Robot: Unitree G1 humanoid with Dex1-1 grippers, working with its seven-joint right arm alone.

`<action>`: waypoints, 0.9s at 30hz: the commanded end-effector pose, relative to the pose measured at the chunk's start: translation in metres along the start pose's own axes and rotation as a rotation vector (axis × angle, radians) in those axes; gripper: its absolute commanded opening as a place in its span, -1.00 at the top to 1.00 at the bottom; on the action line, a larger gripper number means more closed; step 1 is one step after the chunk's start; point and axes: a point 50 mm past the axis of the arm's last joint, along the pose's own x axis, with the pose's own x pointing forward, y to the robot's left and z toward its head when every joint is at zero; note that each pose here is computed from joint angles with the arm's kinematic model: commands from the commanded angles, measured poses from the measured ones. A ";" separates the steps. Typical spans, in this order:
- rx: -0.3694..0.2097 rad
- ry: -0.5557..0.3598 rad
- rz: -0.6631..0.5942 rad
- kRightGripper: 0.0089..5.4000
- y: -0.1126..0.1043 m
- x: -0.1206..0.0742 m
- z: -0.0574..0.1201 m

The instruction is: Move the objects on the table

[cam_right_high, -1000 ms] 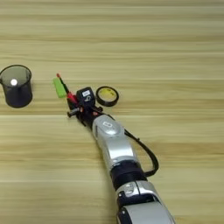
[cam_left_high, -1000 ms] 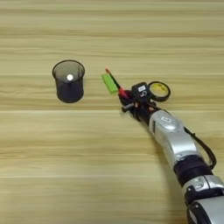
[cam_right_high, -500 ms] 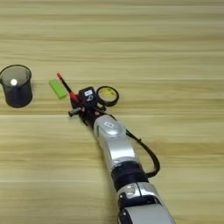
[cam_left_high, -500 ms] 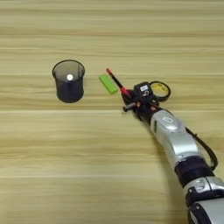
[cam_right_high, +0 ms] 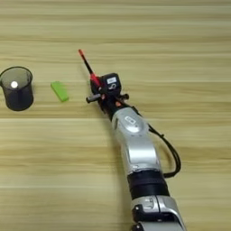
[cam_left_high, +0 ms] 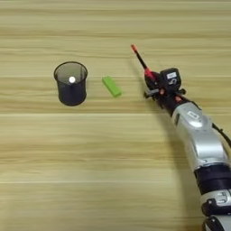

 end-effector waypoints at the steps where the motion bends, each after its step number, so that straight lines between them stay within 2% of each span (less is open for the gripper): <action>1: -0.062 -0.116 -0.103 0.72 -0.032 -0.003 0.034; 6: -0.065 -0.068 -0.198 0.72 -0.058 -0.014 0.026; 9: -0.053 -0.045 -0.236 0.72 -0.065 -0.016 0.021; 13: -0.037 -0.007 -0.259 0.72 -0.070 -0.015 0.011; 19: -0.014 0.101 -0.262 0.72 -0.070 -0.014 -0.013; 27: -0.001 0.160 -0.244 0.72 -0.066 -0.010 -0.027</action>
